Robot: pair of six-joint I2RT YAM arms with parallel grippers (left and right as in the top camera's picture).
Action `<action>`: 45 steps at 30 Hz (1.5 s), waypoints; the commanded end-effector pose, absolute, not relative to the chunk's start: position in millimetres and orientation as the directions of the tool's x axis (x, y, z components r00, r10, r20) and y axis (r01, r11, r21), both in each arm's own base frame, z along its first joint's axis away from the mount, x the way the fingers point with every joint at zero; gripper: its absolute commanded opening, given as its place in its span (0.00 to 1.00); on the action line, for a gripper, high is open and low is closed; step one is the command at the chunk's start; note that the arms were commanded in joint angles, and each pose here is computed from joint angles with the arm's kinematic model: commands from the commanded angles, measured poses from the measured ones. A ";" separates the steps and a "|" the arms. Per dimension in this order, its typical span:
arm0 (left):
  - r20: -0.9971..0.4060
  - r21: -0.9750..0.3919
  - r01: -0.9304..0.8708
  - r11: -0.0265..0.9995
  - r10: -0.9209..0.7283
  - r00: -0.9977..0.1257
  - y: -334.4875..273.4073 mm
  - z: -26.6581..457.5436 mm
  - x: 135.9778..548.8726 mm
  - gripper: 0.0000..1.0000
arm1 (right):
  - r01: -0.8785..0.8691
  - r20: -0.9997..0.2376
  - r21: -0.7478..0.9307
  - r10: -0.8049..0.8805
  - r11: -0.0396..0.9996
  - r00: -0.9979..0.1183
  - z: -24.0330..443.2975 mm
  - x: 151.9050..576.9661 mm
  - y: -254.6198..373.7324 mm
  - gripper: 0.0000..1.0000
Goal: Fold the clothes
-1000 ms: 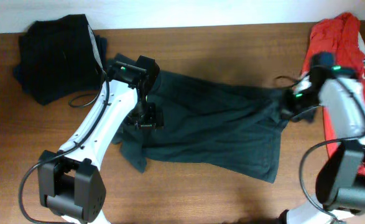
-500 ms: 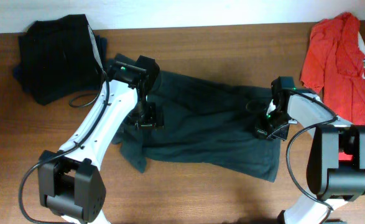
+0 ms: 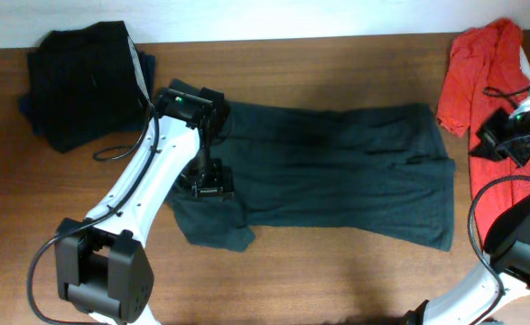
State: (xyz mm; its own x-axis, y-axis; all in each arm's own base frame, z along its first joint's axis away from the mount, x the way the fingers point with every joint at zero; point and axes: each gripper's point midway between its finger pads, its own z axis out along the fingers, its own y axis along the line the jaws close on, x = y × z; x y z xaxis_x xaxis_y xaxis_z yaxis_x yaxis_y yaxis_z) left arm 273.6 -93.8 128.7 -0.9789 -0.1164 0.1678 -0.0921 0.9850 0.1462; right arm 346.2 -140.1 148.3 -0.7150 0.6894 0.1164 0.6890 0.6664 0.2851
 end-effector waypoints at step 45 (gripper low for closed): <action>-0.109 0.024 -0.363 0.932 -0.358 -0.927 -31.9 119.2 206.5 0.01 | 0.530 -0.025 -0.020 0.529 0.848 -0.848 130.8 209.1 8.3 0.99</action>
